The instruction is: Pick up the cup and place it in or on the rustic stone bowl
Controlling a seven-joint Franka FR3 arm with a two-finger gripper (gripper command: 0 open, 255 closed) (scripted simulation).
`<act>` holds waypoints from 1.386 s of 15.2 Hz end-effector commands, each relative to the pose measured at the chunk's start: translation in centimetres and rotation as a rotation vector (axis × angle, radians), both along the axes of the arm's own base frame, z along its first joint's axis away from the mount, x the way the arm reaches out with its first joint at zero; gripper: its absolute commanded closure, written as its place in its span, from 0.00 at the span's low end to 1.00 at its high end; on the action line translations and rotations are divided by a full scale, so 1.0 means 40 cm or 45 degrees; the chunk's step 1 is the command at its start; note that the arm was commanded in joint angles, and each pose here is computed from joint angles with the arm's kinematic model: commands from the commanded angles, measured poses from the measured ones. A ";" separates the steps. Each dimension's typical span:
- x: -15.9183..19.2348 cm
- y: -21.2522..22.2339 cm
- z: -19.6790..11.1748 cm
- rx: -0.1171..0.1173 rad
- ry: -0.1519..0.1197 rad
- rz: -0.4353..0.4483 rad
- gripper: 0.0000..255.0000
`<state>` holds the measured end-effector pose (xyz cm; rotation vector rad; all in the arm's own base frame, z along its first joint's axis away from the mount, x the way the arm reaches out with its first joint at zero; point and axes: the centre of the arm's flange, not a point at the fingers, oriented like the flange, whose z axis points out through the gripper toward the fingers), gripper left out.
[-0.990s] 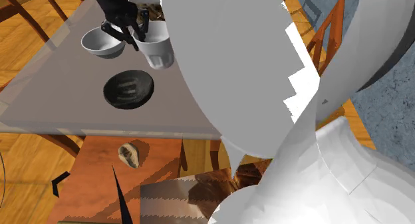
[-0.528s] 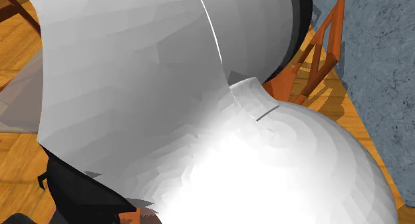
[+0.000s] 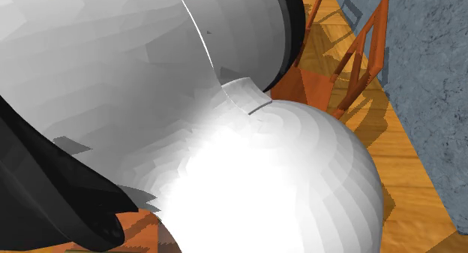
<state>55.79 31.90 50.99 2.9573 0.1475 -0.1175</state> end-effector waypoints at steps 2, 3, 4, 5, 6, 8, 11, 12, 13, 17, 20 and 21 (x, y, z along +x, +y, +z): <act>0.000 0.002 -0.040 0.000 -0.001 0.000 1.00; 0.000 0.002 -0.053 0.000 -0.001 0.000 1.00; 0.000 0.002 -0.067 0.000 -0.001 0.000 1.00; 0.000 0.002 -0.080 0.000 -0.001 0.000 1.00; 0.000 0.002 -0.093 0.000 -0.001 0.000 1.00; 0.000 0.002 -0.119 0.000 -0.001 0.000 1.00; 0.000 0.002 -0.159 0.000 -0.001 0.000 1.00; 0.000 0.002 -0.172 0.000 -0.001 0.000 1.00; 0.000 0.002 -0.194 0.000 -0.001 0.000 1.00; 0.000 0.002 -0.194 0.000 -0.001 0.000 1.00; 0.000 0.002 -0.194 0.000 -0.001 0.000 1.00; 0.000 0.002 -0.194 0.000 -0.001 0.000 1.00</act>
